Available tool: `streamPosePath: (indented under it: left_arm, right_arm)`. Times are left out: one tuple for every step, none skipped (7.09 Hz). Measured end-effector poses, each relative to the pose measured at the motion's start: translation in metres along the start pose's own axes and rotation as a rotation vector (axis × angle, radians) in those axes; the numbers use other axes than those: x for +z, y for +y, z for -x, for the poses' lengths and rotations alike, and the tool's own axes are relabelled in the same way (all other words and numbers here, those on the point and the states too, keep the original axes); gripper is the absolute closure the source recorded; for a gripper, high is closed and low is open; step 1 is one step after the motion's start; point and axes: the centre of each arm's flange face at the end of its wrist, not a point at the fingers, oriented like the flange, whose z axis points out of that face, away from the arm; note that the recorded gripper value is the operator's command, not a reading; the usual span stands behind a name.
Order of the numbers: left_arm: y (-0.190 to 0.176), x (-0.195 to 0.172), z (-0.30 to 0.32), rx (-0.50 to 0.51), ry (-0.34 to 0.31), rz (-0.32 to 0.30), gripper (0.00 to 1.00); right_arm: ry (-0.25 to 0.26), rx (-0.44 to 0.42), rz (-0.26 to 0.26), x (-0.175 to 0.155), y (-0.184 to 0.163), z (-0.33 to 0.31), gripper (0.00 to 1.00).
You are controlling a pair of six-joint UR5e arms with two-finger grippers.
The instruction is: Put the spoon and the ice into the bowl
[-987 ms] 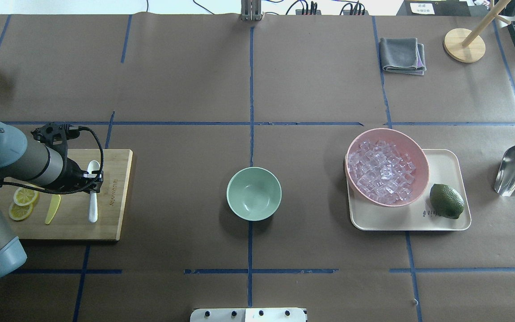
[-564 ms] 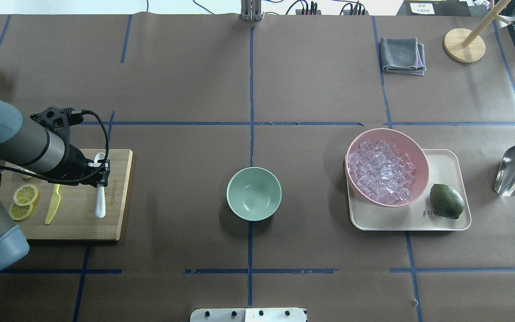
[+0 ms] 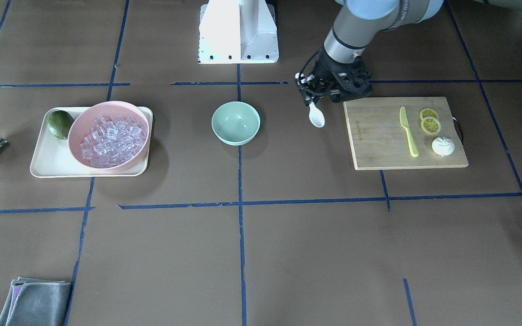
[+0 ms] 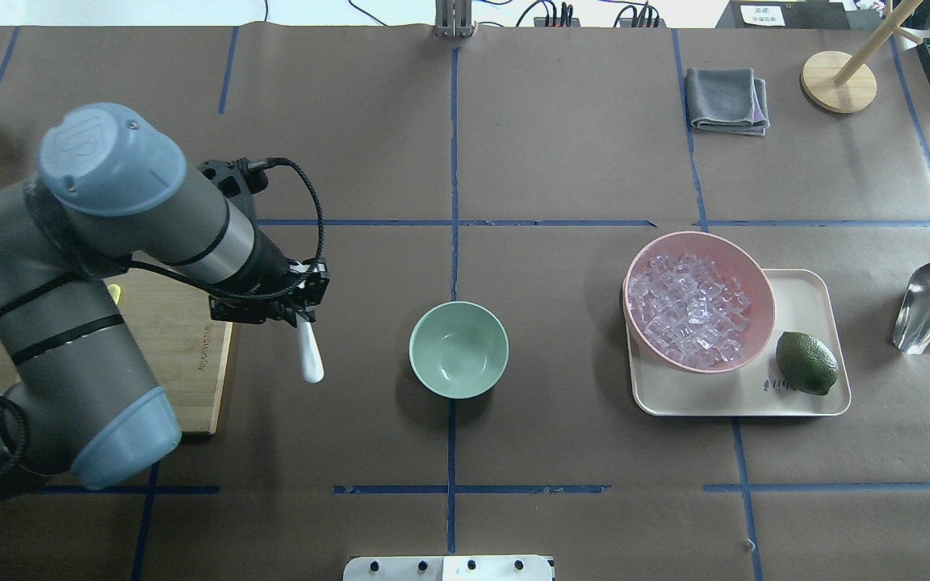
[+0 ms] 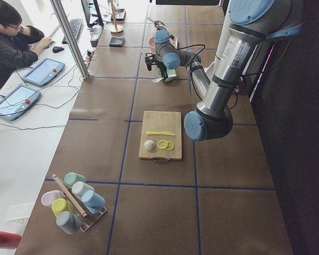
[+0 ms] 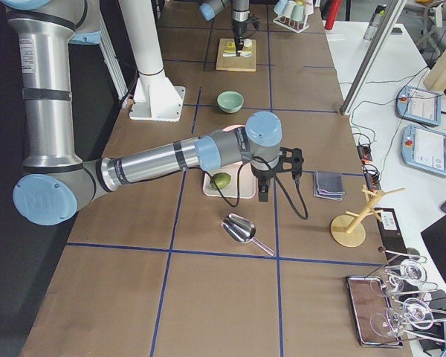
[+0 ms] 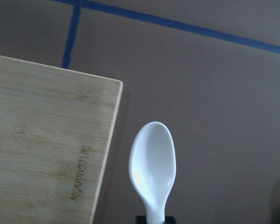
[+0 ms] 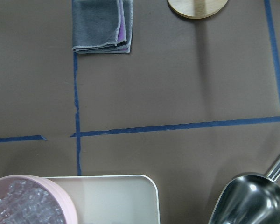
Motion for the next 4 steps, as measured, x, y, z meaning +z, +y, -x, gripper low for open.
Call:
streamPosePath:
  left_arm:
    - [0.013, 0.014, -0.038, -0.03, 0.009, 0.014, 1.0]
    - [0.025, 0.03, -0.066, -0.043, 0.02, 0.013, 1.0]
    - [0.037, 0.05, -0.084, -0.04, 0.027, 0.011, 1.0]
    - [0.046, 0.071, -0.101, -0.031, 0.027, 0.013, 1.0]
  right_arm:
    - [-0.004, 0.014, 0.002, 0.005, 0.001, 0.029, 0.0]
    - [0.002, 0.022, -0.001, 0.01, 0.003, 0.056, 0.0]
    - [0.003, 0.033, -0.003, 0.017, 0.007, 0.084, 0.0]
    - [-0.002, 0.044, -0.001, 0.023, 0.01, 0.112, 0.0]
